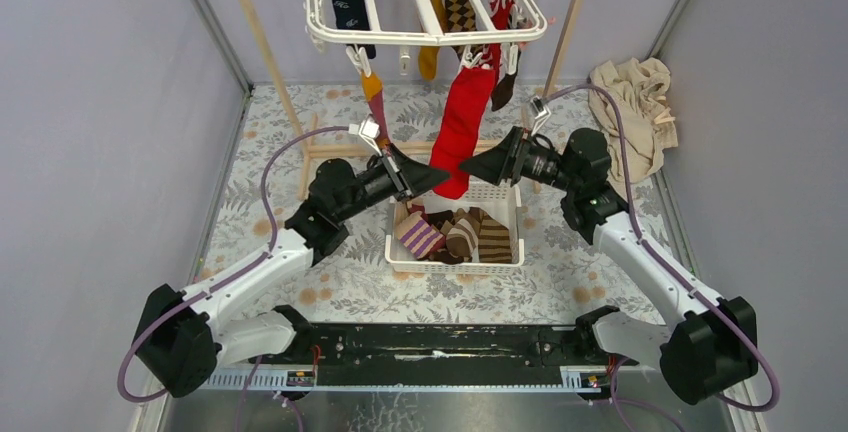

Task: Remove the socks clipped to the hanger
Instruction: Remove the sock from the hanger, then place the sock in the bin.

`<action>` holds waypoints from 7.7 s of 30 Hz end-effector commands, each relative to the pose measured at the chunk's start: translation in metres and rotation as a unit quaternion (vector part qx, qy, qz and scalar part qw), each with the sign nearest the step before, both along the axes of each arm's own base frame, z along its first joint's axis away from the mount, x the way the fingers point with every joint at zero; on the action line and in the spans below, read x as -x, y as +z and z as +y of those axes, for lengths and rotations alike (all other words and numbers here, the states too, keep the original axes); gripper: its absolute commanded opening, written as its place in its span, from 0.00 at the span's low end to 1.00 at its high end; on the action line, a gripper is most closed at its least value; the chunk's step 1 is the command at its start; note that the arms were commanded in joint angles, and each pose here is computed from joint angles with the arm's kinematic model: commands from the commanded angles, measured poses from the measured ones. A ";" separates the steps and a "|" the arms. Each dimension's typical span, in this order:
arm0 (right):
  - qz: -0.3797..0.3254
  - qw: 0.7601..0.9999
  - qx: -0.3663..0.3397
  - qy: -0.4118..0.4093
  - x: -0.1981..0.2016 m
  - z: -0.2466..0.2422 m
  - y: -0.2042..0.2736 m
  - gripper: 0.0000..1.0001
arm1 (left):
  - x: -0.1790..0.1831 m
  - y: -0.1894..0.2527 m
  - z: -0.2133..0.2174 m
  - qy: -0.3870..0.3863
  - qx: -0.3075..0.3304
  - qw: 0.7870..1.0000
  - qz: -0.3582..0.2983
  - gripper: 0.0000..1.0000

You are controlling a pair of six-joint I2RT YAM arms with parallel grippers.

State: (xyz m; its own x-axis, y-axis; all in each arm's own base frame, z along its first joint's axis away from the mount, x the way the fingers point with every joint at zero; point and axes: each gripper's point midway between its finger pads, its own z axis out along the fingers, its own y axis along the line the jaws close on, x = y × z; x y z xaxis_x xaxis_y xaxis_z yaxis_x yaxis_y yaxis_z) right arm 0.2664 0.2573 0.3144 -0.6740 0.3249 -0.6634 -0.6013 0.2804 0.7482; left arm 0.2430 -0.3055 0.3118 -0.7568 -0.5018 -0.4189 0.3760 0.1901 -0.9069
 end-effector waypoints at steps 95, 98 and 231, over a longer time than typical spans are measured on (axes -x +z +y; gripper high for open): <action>0.009 0.998 0.035 0.048 0.030 0.013 -0.010 0.00 | -0.099 0.181 -0.021 0.199 -0.264 0.844 -0.422 0.80; 0.010 0.998 0.035 0.049 0.030 0.012 -0.012 0.00 | -0.104 0.181 -0.019 0.217 -0.257 0.842 -0.422 0.78; -0.188 0.844 0.127 -0.487 -0.250 -0.103 -0.001 0.31 | 0.043 0.038 0.069 0.117 -0.232 0.942 -0.213 0.99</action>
